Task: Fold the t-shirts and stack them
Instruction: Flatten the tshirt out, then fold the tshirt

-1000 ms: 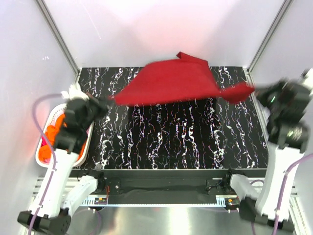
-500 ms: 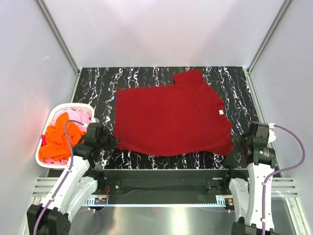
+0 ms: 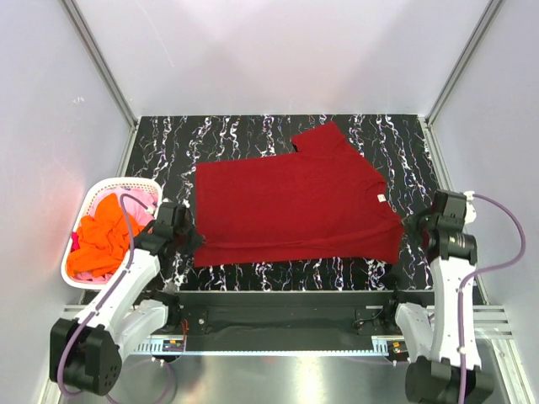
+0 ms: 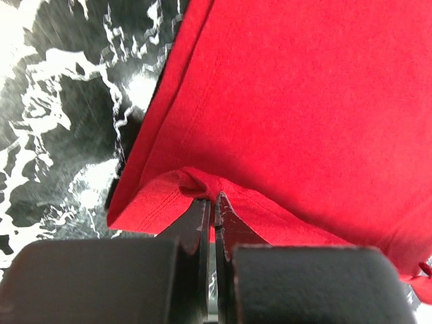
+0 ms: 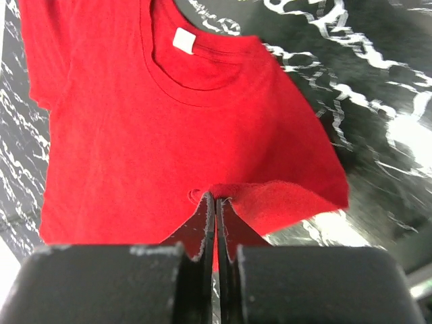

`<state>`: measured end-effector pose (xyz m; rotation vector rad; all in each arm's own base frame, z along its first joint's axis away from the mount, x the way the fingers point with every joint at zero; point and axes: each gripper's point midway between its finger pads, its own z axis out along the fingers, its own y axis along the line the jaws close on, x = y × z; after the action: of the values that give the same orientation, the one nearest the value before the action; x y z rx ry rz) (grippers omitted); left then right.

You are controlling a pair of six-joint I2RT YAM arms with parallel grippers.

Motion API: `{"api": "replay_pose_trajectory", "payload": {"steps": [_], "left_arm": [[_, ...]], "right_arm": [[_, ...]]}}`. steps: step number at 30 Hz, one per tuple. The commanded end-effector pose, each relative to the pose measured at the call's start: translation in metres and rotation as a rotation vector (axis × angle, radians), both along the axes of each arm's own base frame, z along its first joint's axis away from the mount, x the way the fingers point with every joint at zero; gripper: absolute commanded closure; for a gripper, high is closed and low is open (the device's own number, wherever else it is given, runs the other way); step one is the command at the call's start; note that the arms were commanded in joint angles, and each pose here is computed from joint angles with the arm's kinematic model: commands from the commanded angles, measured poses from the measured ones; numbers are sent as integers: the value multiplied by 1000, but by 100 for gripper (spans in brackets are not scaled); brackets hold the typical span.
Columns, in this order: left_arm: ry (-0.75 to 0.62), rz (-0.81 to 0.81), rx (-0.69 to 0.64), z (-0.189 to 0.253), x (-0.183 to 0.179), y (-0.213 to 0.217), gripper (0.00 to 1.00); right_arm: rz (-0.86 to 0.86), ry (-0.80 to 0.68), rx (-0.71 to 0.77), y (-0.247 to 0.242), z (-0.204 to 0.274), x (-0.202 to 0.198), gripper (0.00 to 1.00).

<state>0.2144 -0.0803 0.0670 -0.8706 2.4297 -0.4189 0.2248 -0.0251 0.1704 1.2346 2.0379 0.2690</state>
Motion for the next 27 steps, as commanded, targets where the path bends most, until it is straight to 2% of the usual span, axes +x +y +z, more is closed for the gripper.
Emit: {"api": "replay_pose_trajectory", "payload": {"steps": [1,5,12,19,27], "left_arm": [[-72,39,85,18,27,12,100],[-46,62,127,12,36,19,100],[-6,61,132,10,48,14,100],[-15,82,156,15,59,18,100],[21,94,175,7,64,19,100]], "right_arm": [[64,-68,10,2,3,35,100],[96,-14,21,0,-15,56,100],[232,-65,-5,4,-2,92,100],[316,-36,-39,7,-12,112,100],[393,-43,-154,11,-14,127,100]]}}
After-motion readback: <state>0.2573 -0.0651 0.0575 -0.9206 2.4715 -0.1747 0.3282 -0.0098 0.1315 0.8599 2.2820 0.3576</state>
